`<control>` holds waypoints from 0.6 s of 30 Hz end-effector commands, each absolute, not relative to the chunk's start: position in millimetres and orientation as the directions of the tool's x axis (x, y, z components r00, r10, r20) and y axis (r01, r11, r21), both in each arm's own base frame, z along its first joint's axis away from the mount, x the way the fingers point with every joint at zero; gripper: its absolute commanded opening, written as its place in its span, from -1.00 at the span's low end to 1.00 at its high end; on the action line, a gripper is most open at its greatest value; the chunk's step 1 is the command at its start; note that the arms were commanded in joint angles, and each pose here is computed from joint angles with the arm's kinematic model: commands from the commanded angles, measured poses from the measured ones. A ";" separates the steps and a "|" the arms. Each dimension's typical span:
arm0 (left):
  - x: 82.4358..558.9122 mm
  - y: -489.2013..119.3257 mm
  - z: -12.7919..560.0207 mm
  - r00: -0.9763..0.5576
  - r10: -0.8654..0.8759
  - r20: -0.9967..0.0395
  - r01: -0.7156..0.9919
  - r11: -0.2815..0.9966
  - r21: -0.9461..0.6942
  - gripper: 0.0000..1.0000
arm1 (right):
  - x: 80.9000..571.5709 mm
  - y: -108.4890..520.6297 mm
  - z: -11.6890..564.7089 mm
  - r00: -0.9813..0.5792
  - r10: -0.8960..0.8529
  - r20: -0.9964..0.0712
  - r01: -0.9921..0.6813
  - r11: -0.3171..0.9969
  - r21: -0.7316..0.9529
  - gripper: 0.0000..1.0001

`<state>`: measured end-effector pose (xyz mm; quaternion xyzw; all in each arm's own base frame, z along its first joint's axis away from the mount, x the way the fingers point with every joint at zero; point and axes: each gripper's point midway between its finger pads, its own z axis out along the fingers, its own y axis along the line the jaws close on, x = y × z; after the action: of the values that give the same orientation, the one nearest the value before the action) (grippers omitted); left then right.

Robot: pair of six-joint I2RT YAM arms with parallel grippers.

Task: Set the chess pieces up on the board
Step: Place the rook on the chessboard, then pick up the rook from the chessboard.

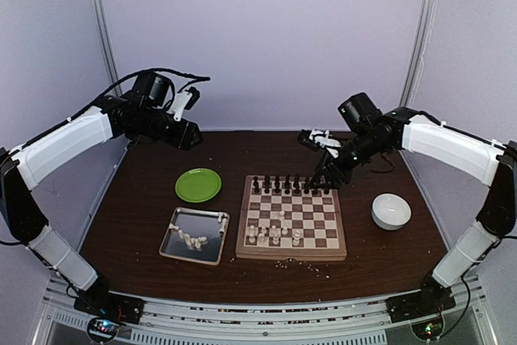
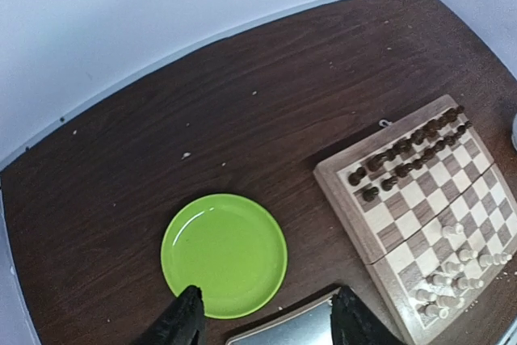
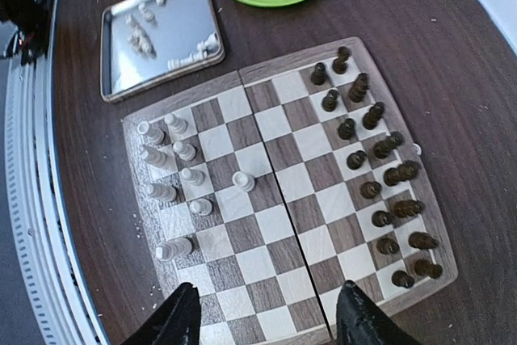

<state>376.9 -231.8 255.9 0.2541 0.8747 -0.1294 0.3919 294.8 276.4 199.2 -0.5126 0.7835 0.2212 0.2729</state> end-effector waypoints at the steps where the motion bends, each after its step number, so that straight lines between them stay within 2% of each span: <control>1: 394.4 -226.3 251.1 -0.564 0.269 -0.781 0.548 0.829 -0.109 0.10 | 285.8 286.2 158.2 -0.248 -0.864 -0.438 -0.950 0.306 -0.066 0.12; 8: 396.7 -221.1 249.3 -0.581 0.238 -0.779 0.535 0.832 -0.145 0.10 | 291.2 313.1 122.6 -0.236 -0.925 -0.298 -0.958 0.273 -0.090 0.12; 18: 392.8 -220.2 257.6 -0.570 0.226 -0.790 0.538 0.829 -0.152 0.10 | 293.3 329.6 101.0 -0.227 -0.942 -0.249 -0.966 0.251 -0.069 0.21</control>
<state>391.7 -218.3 237.5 0.2242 0.8811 -0.1749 0.3778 289.1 325.0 101.7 -0.6061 0.7827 0.0684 0.1238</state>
